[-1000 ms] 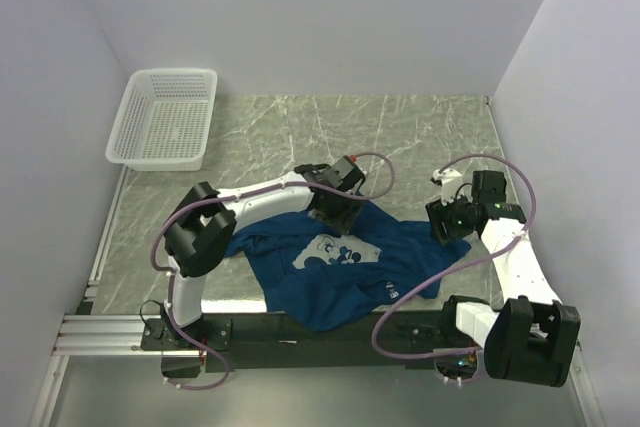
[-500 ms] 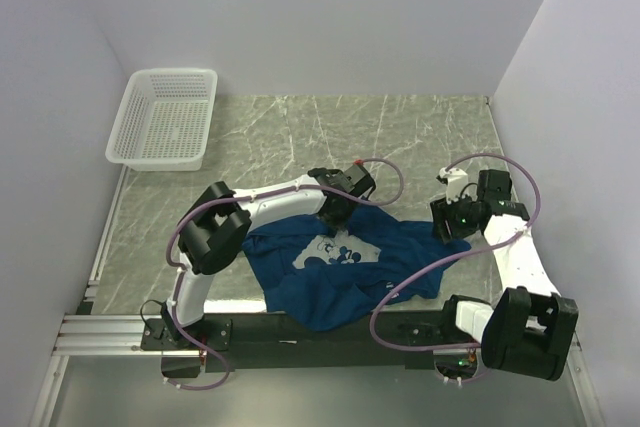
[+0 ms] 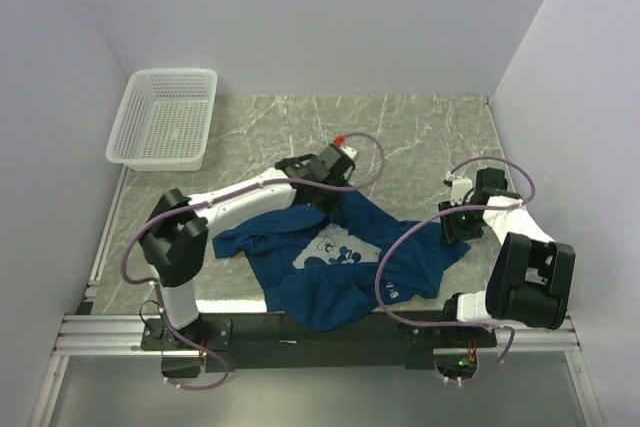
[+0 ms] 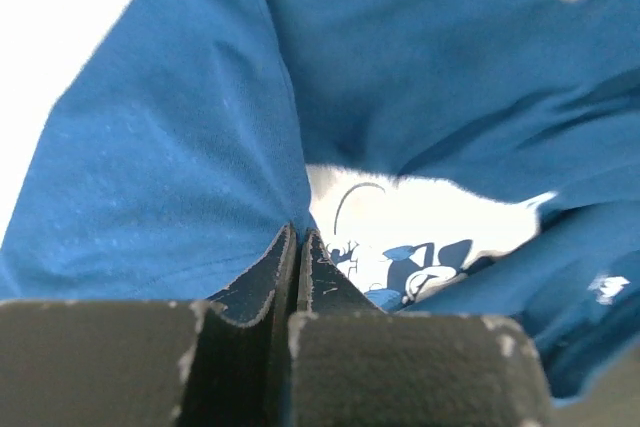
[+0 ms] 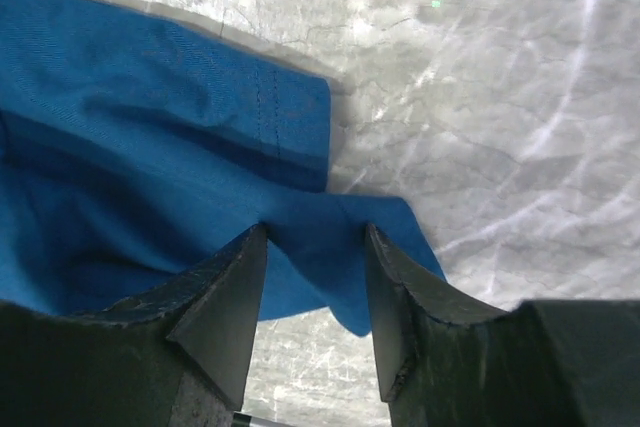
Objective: Fold and stack the t-shirts
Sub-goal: Flatten the tshirt out
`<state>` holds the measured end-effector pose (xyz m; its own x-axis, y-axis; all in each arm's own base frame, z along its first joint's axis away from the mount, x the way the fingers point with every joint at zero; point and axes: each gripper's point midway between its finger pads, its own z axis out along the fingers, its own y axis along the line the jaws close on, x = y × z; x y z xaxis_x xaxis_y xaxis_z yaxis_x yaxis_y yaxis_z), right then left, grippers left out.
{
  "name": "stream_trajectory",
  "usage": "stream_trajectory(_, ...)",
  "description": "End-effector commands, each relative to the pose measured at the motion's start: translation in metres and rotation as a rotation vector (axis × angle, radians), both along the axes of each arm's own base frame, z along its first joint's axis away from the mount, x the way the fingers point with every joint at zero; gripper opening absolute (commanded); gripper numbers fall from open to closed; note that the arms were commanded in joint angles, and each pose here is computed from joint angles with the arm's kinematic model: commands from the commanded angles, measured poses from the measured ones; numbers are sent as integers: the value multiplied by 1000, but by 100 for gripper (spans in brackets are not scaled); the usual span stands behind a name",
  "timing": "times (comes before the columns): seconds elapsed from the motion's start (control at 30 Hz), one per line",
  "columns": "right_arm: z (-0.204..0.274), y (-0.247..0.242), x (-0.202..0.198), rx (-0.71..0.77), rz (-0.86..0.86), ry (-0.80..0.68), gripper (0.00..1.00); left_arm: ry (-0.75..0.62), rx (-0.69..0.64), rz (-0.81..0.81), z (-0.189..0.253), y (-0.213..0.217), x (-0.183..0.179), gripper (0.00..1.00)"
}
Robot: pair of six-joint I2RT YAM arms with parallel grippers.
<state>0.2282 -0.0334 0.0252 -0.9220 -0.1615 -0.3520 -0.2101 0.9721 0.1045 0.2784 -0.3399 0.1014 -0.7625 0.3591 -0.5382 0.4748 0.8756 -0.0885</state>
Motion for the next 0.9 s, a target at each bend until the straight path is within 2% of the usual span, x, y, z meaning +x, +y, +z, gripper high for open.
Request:
stream_trajectory(0.0, 7, -6, 19, -4, -10, -34, 50, -24, -152, 35, 32, -1, 16, 1)
stream_trajectory(0.03, 1, -5, 18, 9, -4, -5, 47, -15, -181, 31, 37, 0, 16, 1)
stream_trajectory(0.13, -2, -1, 25, 46, 27, 36, 12, -16, -241, 73, 47, 16, 34, 1)
stream_trajectory(0.17, 8, -4, 40, 35, 33, 6, 0, 3, -275, 70, 50, 18, 38, 1)
stream_trajectory(0.2, 14, -2, 50, 22, 48, -16, 0, 2, -296, 88, 54, 24, 46, 1)
stream_trajectory(0.23, 20, -5, 61, -17, 51, -35, 0, -15, -323, 153, 61, 45, 69, 1)
stream_trajectory(0.3, 54, -8, 105, -79, 50, -138, 0, -25, -398, 201, 80, 61, 95, 1)
stream_trajectory(0.33, 62, 4, 121, -97, 77, -159, 0, -44, -446, 285, 91, 88, 121, 1)
stream_trajectory(0.37, 92, 2, 151, -165, 64, -241, 0, -58, -481, 317, 102, 100, 134, 1)
stream_trajectory(0.4, 108, 8, 168, -186, 49, -295, 0, -79, -542, 321, 125, 106, 147, 1)
stream_trajectory(0.43, 121, 21, 184, -216, 64, -339, 0, -107, -572, 377, 136, 132, 165, 1)
stream_trajectory(0.47, 157, 26, 211, -262, 36, -453, 0, -125, -609, 408, 149, 142, 175, 1)
stream_trajectory(0.5, 175, 28, 224, -278, 17, -508, 0, -164, -647, 417, 170, 151, 186, 1)
stream_trajectory(0.53, 186, 37, 236, -281, 16, -545, 0, -187, -673, 478, 177, 174, 200, 1)
stream_trajectory(0.57, 219, 39, 255, -277, -16, -636, 0, -211, -691, 499, 185, 184, 209, 1)
stream_trajectory(0.6, 232, 34, 264, -308, -53, -671, 0, -233, -708, 523, 195, 195, 218, 1)
stream_trajectory(0.63, 229, 33, 277, -328, -67, -673, 0, -217, -711, 578, 184, 214, 234, 0)
stream_trajectory(0.67, 250, 31, 291, -347, -91, -725, 5, -225, -724, 587, 191, 221, 244, 1)
stream_trajectory(0.7, 235, 25, 304, -388, -120, -689, 17, -217, -729, 614, 187, 234, 255, 2)
stream_trajectory(0.73, 234, 22, 311, -404, -141, -680, 41, -151, -737, 601, 163, 231, 266, 6)
stream_trajectory(0.77, 247, 21, 318, -399, -175, -701, 51, -137, -743, 604, 160, 232, 272, 14)
stream_trajectory(0.8, 239, 20, 317, -403, -177, -665, 60, -152, -752, 589, 170, 232, 277, 40)
stream_trajectory(0.83, 236, 23, 316, -381, -166, -659, 62, -162, -753, 566, 170, 228, 280, 54)
stream_trajectory(0.87, 237, 26, 305, -365, -155, -671, 74, -186, -767, 526, 186, 221, 277, 73)
